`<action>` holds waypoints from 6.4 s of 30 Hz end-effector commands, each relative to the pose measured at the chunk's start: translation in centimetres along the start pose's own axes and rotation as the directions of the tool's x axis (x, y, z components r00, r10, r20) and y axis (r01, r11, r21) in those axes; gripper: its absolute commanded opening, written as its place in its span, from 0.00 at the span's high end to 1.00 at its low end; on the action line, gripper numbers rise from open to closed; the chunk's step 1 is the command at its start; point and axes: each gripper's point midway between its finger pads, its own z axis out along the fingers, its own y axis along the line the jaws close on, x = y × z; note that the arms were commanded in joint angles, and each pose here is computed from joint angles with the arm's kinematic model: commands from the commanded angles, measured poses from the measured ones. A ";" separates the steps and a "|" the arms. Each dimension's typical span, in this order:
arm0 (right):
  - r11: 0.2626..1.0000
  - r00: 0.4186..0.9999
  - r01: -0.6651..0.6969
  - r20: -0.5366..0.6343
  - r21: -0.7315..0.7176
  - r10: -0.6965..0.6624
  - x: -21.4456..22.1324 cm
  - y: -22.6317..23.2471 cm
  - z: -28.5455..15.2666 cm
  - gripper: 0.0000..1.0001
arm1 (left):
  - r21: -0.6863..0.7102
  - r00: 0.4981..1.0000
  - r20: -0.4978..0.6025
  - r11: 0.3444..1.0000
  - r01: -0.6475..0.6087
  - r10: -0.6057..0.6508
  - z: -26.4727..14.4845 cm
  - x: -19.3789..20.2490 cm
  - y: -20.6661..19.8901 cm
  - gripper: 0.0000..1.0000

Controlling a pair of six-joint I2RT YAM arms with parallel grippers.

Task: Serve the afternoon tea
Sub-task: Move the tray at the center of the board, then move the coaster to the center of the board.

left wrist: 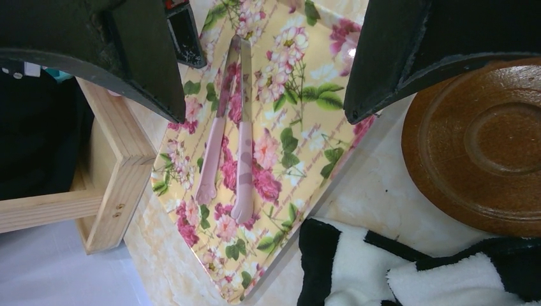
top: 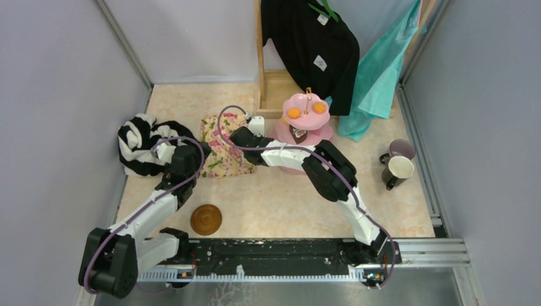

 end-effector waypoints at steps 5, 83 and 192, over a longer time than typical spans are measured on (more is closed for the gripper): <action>1.000 0.997 -0.026 0.076 0.013 0.025 -4.8 0.8 1.9 1.00 | 0.009 1.000 0.010 1.000 0.007 -0.007 0.2 -0.2 -0.5 0.02; 0.999 0.918 0.040 0.395 -0.004 -0.035 -16.2 4.7 -1.8 0.52 | -0.045 0.996 0.070 0.997 0.057 -0.053 -1.9 -2.5 0.7 0.02; 0.447 0.584 0.667 0.046 -0.596 -0.810 12.7 15.3 -0.4 0.96 | -0.176 0.534 0.592 0.550 0.816 -0.603 -9.8 -11.3 13.0 0.15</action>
